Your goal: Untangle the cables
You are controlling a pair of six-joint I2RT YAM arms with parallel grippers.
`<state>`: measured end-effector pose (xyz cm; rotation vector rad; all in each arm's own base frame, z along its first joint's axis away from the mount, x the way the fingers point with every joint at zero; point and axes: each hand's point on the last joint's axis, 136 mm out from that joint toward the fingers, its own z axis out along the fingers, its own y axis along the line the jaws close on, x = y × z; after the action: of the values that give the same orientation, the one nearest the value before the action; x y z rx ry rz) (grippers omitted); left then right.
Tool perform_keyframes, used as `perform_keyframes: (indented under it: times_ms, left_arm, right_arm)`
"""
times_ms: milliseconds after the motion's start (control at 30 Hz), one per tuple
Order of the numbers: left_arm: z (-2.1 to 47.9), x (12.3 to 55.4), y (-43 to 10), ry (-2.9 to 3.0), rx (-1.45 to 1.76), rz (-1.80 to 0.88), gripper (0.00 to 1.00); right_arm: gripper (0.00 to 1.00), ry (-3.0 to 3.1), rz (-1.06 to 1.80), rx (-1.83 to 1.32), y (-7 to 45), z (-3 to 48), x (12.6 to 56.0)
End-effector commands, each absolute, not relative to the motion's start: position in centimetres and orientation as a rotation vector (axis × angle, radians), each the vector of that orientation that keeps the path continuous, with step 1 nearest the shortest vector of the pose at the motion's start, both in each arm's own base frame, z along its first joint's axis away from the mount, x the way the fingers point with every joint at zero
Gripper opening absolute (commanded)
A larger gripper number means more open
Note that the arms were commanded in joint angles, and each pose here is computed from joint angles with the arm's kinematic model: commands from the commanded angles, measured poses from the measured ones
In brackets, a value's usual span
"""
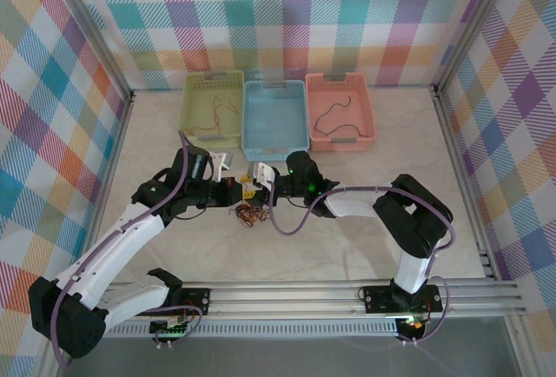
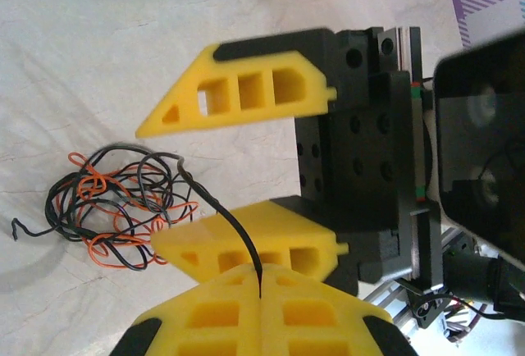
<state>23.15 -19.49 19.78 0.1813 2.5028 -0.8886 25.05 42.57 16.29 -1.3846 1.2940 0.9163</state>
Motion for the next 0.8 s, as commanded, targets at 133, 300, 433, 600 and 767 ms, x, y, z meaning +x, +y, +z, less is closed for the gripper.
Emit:
perform_keyframes:
  times_ms: [133, 300, 433, 600, 767]
  left_arm:
    - [21.0, 22.4, -21.3, 2.455, 0.252, -1.046, 0.0]
    - [21.5, 21.6, -22.0, 2.435, 0.259, -1.14, 0.0]
    - [22.2, 21.2, -22.7, 2.421, 0.269, -1.22, 0.0]
    - [24.8, 20.5, -23.5, 2.359, 0.299, -1.324, 0.0]
    - [31.2, 19.4, -23.6, 2.221, 0.358, -1.403, 0.0]
  right_arm:
    - [0.44, 1.251, 1.006, -1.438, 43.1, 16.7, 24.1]
    - [0.41, 1.291, 1.026, -1.367, 43.6, 16.7, 25.1]
    - [0.35, 1.297, 1.063, -1.362, 44.0, 16.5, 25.1]
    - [0.32, 1.328, 1.044, -1.371, 44.2, 15.9, 25.5]
    - [0.31, 1.378, 0.993, -1.355, 44.2, 15.2, 26.5]
